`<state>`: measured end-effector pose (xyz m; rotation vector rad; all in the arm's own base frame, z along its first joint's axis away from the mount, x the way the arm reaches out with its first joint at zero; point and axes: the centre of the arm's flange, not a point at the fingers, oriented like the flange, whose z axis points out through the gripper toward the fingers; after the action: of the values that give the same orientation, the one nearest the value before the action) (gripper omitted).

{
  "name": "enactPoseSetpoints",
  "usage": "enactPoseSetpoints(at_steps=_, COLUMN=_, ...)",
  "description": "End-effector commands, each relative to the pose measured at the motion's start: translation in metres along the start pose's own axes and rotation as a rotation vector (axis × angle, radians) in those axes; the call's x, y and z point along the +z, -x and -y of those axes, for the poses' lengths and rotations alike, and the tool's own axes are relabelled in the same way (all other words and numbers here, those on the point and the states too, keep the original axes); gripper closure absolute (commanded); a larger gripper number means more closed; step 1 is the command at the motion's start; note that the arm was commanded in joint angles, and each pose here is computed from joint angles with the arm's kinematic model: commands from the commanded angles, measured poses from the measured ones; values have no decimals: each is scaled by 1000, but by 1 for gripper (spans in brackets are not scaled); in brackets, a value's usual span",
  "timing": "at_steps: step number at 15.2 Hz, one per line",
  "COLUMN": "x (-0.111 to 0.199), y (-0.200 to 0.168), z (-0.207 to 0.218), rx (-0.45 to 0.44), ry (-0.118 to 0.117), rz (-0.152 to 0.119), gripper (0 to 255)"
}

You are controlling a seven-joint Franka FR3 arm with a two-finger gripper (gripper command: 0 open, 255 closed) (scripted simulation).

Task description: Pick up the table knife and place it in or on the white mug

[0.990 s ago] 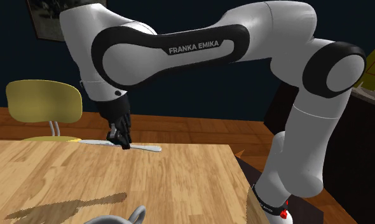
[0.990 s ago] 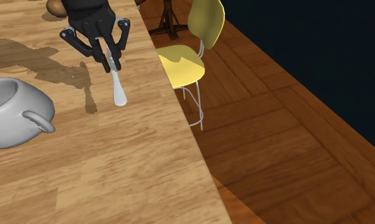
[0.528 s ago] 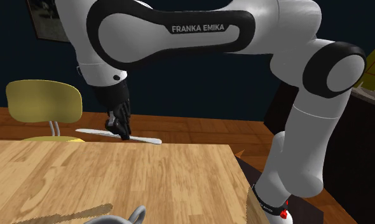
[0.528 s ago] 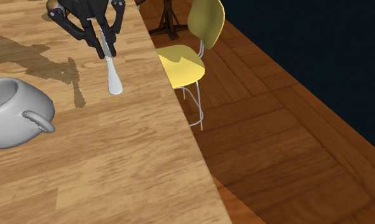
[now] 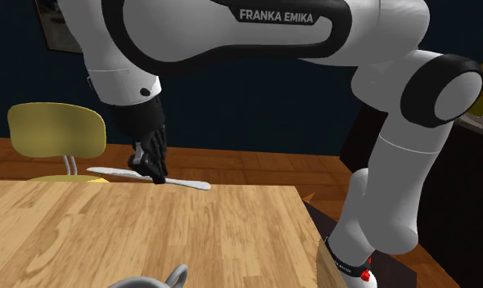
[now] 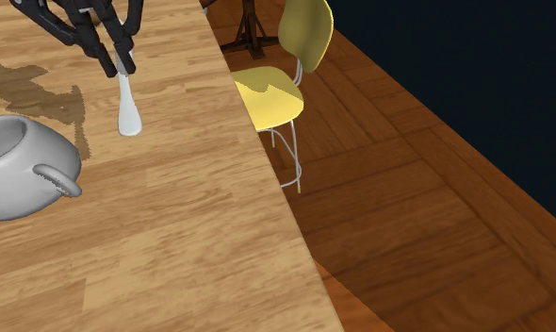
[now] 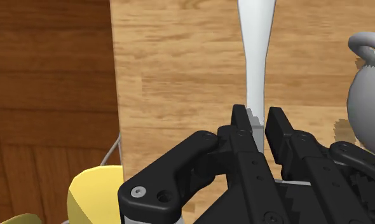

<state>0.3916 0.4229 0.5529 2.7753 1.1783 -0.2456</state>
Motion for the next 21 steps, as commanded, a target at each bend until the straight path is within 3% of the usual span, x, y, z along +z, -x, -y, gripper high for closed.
enactPoseSetpoints(at_steps=1, x=-3, y=3, z=25, rx=1, ry=0, rz=0, gripper=255)
enactPoseSetpoints(at_steps=14, x=-14, y=25, z=197, rx=1, ry=0, rz=0, gripper=255)
enactPoseSetpoints(at_steps=21, x=22, y=18, z=199, rx=1, ry=0, rz=0, gripper=255)
